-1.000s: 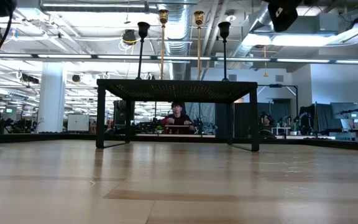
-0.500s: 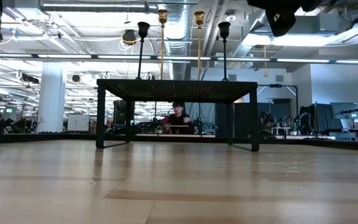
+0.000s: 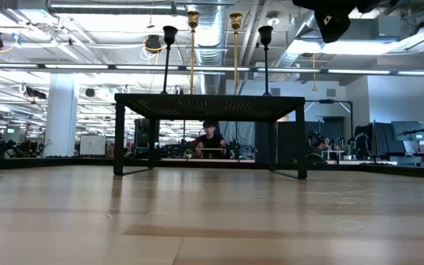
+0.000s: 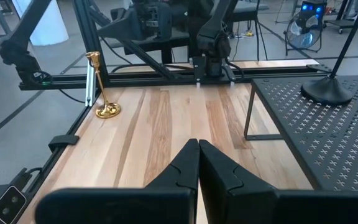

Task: Pick & Place candle stick holders
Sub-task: Put the gold candle holder on the shelf

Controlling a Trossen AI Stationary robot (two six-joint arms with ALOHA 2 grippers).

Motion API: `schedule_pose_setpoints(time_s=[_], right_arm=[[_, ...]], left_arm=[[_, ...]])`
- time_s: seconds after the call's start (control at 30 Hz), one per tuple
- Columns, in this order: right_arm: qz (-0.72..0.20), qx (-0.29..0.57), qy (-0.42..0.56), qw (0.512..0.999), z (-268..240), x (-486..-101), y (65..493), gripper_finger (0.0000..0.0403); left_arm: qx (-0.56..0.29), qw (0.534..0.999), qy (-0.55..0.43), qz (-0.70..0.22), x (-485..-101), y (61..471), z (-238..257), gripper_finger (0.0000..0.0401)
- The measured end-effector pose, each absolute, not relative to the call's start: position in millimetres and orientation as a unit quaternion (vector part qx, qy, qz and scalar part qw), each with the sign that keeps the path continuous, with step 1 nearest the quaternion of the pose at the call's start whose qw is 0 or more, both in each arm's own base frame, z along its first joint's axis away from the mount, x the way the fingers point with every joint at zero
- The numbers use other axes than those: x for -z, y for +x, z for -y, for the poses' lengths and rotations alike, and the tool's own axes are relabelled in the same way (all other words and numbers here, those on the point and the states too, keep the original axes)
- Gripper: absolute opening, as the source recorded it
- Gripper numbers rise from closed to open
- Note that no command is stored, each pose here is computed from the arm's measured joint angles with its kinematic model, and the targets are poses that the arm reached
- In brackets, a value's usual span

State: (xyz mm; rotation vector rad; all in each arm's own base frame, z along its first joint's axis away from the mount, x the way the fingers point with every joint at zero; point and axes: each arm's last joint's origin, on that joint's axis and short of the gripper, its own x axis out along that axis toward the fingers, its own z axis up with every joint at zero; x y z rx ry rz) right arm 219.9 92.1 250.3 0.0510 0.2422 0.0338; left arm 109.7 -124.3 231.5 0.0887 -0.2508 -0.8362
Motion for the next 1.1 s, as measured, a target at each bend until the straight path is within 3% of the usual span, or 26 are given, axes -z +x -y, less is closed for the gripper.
schedule_pose_setpoints(time_s=[0.27, 0.5, 0.7, 1.1], right_arm=[[-0.121, -0.016, 0.026, 0.992, -92.0, -250.3, 220.0, 0.0], [-0.121, -0.016, 0.026, 0.992, -92.0, -250.3, 220.0, 0.0], [-0.121, -0.014, 0.042, 0.992, -92.0, -250.3, 220.0, 0.0], [-0.101, -0.014, 0.061, 0.993, -92.2, -254.6, 220.9, 0.0]], left_arm=[[0.465, 0.88, 0.039, 0.087, -232.5, 90.3, 113.7, 0.0006], [0.522, 0.853, 0.0, -0.013, -220.1, 82.9, 113.3, 0.0004], [0.612, 0.789, 0.002, -0.052, -211.9, 81.1, 120.9, 0.0006], [0.632, 0.761, 0.028, -0.143, -184.1, 86.0, 145.1, 0.0005]])
